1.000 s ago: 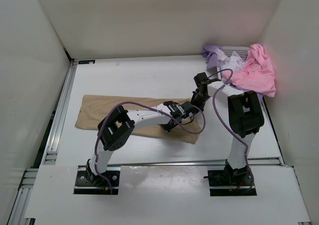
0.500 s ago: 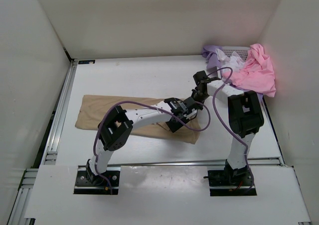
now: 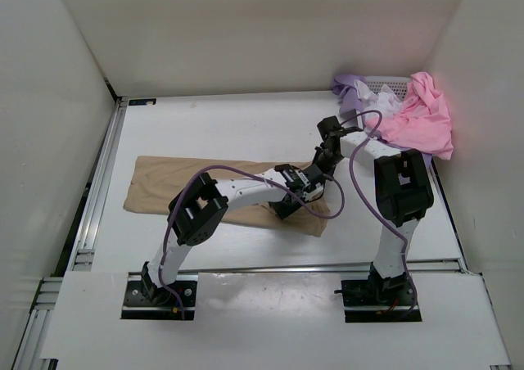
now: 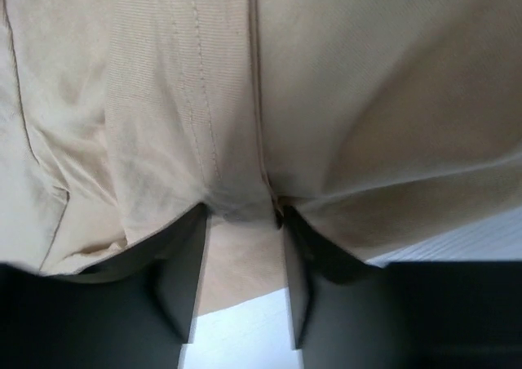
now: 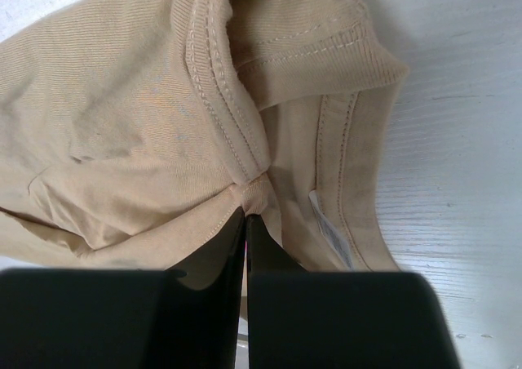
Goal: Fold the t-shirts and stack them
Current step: Fold the other side of the tshirt into a rectangle
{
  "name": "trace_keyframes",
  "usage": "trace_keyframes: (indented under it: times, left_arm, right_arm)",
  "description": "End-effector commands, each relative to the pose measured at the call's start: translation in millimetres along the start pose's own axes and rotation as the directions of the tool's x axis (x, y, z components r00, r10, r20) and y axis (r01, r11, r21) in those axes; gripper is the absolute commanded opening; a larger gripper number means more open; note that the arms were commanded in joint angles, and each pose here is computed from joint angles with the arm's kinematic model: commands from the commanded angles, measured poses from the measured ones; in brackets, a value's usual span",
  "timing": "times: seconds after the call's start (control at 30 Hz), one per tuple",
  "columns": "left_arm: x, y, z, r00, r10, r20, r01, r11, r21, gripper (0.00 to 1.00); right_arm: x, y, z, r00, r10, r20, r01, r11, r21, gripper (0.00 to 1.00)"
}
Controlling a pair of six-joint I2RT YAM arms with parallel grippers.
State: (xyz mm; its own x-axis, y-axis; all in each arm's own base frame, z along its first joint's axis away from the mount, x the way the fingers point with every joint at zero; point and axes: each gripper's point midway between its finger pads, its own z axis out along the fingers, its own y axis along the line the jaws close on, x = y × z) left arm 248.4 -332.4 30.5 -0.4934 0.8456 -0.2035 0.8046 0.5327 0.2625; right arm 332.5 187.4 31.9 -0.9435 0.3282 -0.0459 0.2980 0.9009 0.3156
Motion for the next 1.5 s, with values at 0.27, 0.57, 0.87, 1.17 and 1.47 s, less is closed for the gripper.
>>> trace_keyframes:
  times: [0.27,0.57,0.87,1.17,1.47]
  left_arm:
    - [-19.2,12.9,-16.2,0.998,-0.013,0.058,0.016,0.998,-0.056,0.1]
    - [-26.0,37.4,-51.0,0.993,-0.04,0.112,0.052,0.992,-0.111,0.1]
    - [-29.3,86.7,-54.2,0.98,-0.139,0.139,0.161,0.973,-0.165,0.1]
    - [-28.1,116.9,-32.4,0.974,-0.198,0.112,0.218,0.954,-0.206,0.16]
    - [-41.4,128.3,-4.0,0.966,-0.228,0.125,0.251,0.942,-0.222,0.23]
  right_arm:
    - [-9.1,13.2,-21.3,0.996,-0.048,0.069,0.049,0.999,-0.019,0.01]
    - [-29.3,31.3,-57.1,0.975,-0.126,0.184,0.13,0.991,-0.008,0.01]
    - [-43.4,43.5,-68.5,0.963,-0.164,0.216,0.166,0.986,0.012,0.01]
    - [-51.4,43.2,-58.5,0.965,-0.154,0.211,0.149,0.988,0.039,0.01]
    - [-54.6,33.5,-24.5,0.984,-0.107,0.142,0.097,0.992,0.075,0.06]
